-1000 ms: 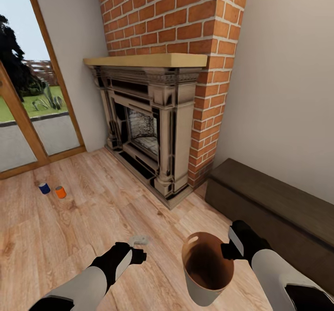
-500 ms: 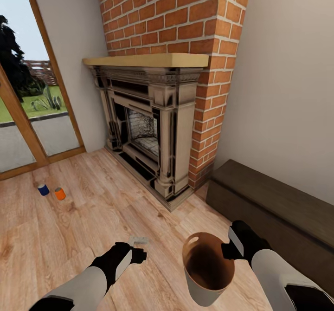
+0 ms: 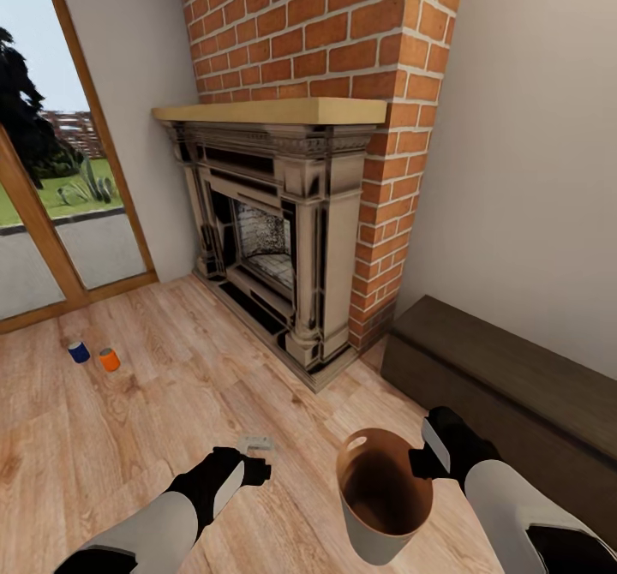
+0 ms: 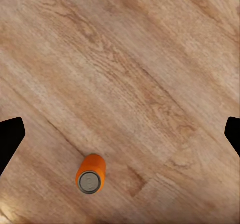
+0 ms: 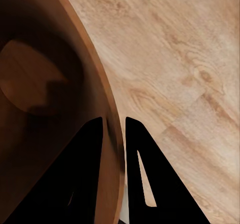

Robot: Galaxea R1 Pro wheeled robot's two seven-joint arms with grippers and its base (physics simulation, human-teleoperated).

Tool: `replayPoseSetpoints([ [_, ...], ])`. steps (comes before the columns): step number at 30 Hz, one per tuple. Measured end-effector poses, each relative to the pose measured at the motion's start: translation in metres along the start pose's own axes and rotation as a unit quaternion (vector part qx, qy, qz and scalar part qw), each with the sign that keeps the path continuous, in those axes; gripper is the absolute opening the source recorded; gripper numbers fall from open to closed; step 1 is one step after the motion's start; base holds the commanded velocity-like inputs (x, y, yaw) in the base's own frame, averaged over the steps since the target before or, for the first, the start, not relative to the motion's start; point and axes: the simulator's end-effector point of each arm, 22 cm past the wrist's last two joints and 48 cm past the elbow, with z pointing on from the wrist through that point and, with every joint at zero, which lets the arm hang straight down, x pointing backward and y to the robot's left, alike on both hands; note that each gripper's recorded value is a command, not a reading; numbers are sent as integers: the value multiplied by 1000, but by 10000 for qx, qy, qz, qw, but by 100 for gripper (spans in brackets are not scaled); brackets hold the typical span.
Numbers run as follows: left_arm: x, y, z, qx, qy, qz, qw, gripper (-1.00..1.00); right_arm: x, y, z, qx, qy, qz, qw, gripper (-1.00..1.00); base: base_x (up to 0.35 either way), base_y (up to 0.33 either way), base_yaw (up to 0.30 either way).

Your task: Put the three can of soda from the living room inside the tash can in the kitchen.

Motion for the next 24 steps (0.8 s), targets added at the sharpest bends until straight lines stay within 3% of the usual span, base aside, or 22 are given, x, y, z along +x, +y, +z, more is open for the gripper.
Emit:
replayPoseSetpoints([
  [14, 11, 5, 0, -101, 213, 13, 9997, 100, -15, -15, -4, 135, -210, 97, 9996, -100, 0, 0, 0],
  [24, 47, 14, 4, -183, 719, -39, 9972, 100, -27, -19, -32, 206, 180, 79, 9996, -100, 0, 0, 0],
])
